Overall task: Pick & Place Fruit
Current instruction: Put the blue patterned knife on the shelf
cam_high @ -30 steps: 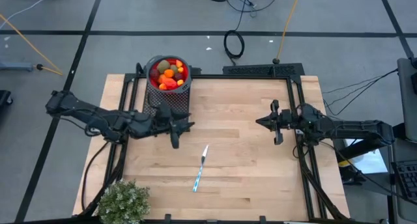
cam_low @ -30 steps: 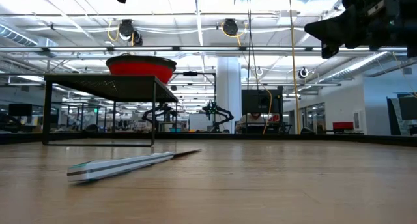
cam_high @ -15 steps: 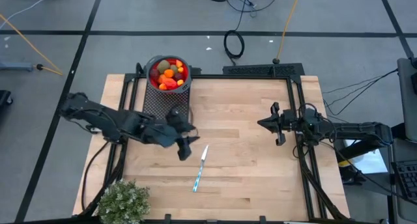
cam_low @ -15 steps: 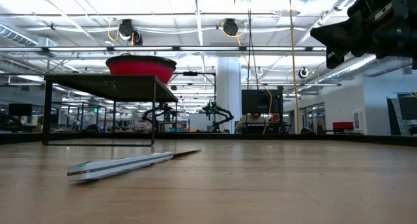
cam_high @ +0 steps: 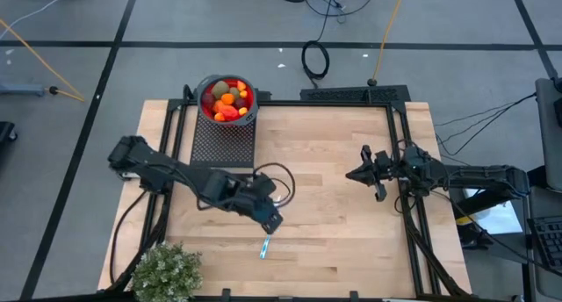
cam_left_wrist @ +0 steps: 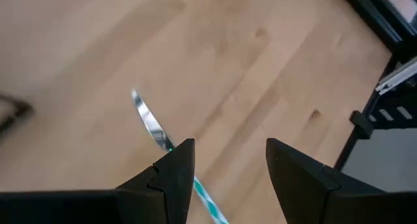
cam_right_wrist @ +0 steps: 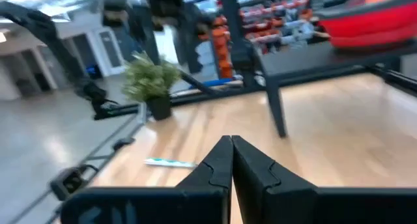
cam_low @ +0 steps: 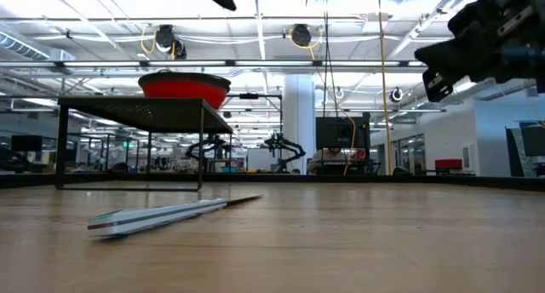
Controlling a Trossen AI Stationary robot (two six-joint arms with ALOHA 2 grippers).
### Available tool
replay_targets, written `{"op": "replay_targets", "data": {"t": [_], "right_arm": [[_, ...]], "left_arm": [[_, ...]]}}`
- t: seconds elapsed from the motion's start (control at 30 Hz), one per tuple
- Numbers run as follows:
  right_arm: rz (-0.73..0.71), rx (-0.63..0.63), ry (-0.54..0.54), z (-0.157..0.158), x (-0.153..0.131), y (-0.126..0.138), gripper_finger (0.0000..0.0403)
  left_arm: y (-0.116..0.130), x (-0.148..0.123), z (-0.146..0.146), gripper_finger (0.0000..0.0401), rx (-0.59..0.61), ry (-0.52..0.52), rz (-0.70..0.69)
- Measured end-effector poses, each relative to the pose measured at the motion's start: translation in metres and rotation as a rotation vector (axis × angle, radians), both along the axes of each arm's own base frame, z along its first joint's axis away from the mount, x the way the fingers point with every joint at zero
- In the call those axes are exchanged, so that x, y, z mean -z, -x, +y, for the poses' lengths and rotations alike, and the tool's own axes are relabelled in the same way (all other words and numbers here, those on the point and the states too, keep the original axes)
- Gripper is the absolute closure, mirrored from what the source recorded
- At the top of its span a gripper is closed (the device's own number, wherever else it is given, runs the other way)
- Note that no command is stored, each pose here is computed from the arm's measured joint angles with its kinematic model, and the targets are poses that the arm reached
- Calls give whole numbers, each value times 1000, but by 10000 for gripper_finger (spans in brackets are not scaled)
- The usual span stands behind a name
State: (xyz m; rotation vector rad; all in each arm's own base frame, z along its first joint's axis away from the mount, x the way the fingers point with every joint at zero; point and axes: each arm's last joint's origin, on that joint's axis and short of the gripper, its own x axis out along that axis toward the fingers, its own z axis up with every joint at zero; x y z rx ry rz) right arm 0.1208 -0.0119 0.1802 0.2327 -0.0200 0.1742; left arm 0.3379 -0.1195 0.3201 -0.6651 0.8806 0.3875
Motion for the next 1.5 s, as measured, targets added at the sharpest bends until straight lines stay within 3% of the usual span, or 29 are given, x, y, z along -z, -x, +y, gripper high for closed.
{"op": "replay_targets", "data": {"t": [0.23, 0.47, 1.03, 1.5], "right_arm": [[-28, -85, 12, 2, -4, 1, 403], [-29, -168, 20, 4, -4, 2, 403], [-31, -172, 19, 4, -5, 2, 403], [-41, -172, 22, 4, -6, 2, 403]], "left_arm": [[-16, 35, -27, 213, -147, 219, 106], [-23, 74, -53, 213, -241, 286, 226], [-36, 142, -69, 213, -321, 208, 368], [-34, 152, -65, 213, -358, 101, 384]]}}
